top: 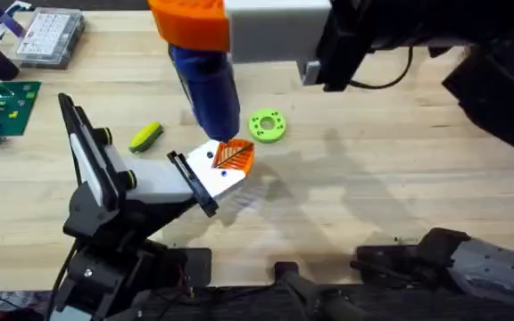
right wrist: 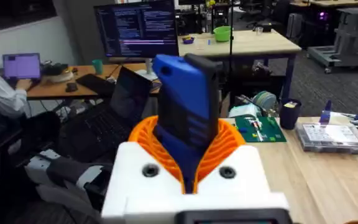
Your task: Pick up the gripper from the table and insert it into the empty holder that is missing its gripper. Then pick up a screw, insert it into the mounting hole, and use the screwdriver to tighten it. Finally, clean up the table by picking up the vegetable and placing it into the bucket.
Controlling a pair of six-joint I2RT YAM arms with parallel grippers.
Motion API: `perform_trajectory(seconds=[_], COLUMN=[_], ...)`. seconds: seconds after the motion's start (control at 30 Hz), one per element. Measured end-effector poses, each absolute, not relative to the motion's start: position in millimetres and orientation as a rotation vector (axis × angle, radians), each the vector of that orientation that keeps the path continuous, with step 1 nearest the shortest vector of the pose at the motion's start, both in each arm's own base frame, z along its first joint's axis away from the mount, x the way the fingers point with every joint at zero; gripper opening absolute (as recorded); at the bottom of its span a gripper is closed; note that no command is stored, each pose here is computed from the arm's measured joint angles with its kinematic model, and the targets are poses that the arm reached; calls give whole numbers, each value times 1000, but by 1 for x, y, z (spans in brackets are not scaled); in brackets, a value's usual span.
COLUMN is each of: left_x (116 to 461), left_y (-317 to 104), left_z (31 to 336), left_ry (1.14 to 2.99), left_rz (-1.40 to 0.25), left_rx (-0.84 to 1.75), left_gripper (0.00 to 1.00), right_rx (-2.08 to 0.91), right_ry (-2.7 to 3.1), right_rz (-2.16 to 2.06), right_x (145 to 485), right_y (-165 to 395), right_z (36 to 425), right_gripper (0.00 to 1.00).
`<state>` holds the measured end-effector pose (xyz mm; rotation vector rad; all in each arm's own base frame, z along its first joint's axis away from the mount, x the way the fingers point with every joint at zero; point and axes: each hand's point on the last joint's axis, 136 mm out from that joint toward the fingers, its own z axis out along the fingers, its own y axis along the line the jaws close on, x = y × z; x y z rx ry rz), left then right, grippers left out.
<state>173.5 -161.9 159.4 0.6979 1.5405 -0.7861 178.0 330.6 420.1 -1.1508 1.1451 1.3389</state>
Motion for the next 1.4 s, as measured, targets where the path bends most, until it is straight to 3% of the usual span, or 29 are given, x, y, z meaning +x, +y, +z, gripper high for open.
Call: perform_trajectory(seconds=[0.4, 1.0, 1.4], left_x=[173, 173, 173], left_y=[-162, -162, -162], left_z=[159, 159, 159], left_ry=[1540, 1541, 1542], left_rz=[-786, -787, -788], left_rx=[698, 697, 696], left_gripper=[20, 20, 19], right_rx=[-1154, -1197, -1212], right_ry=[1044, 1113, 1087], right_rz=[1329, 1383, 1354], right_x=[172, 182, 188], right_y=[331, 364, 370], right_z=[424, 360, 352], right_gripper=[53, 53, 53])
